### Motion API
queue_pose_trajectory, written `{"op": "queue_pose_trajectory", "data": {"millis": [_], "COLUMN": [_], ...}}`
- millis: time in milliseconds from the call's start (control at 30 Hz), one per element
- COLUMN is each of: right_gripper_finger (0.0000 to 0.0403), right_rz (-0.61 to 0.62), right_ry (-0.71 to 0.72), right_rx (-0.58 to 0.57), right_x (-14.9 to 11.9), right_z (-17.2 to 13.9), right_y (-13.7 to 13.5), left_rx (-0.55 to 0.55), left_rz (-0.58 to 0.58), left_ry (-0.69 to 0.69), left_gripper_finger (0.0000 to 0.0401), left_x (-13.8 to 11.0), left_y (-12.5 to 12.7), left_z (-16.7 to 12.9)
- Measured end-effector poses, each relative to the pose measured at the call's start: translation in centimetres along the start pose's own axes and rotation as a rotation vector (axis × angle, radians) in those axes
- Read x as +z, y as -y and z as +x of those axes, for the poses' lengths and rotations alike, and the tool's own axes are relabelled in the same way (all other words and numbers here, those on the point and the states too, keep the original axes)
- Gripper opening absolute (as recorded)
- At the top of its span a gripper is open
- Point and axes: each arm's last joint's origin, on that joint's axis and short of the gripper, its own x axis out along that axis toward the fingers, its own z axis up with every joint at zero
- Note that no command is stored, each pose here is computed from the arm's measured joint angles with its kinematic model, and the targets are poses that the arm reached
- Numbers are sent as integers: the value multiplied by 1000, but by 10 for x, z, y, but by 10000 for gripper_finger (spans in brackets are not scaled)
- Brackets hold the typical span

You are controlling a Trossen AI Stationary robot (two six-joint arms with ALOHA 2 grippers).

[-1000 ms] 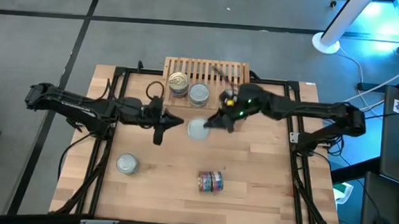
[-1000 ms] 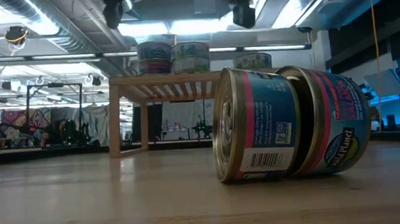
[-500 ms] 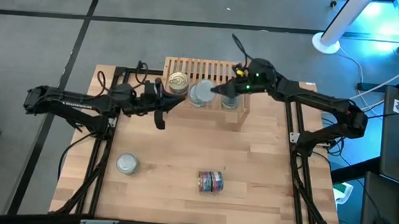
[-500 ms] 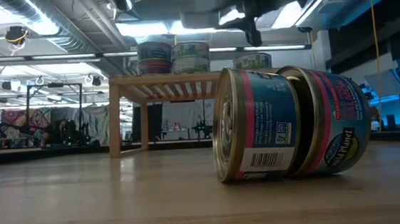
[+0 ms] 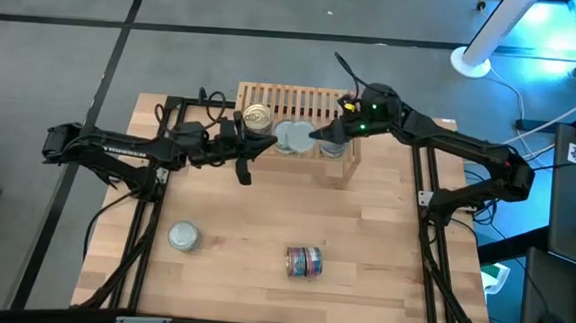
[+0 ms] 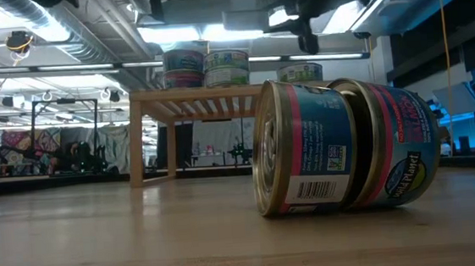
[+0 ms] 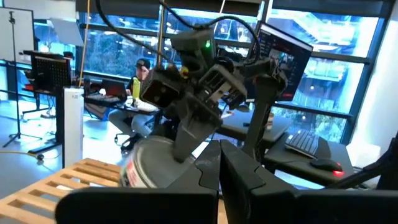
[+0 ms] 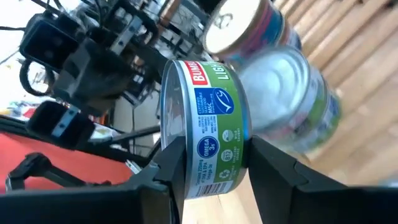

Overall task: Stack canned seafood by type on shelf
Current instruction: Stack the green tuna can on top of the other green tuna can on the shelf

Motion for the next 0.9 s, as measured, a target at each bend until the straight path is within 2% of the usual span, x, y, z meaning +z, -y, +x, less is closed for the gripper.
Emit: {"op": "queue_pose_trajectory", "data": {"millis": [167, 500, 667, 900], "right_gripper_finger": [134, 134, 134, 134], "right_rz": [10, 34, 69, 47], "right_ry": [-37, -13, -71, -76], "right_rx": [-96, -198, -309, -302], "right_x": [-3, 1, -5, -5], "right_z": [-24, -71, -77, -76], "right_y": [6, 16, 29, 29], "left_rx": [0, 0, 0, 1], "left_rz": [-3, -14, -13, -13], "left_ry": [4, 2, -2, -5], "left_gripper_finger": [4, 5, 5, 5], "left_x": [1, 1, 0, 0], "left_y": [0, 0, 0, 0], "left_z": [-1, -1, -1, -1]}}
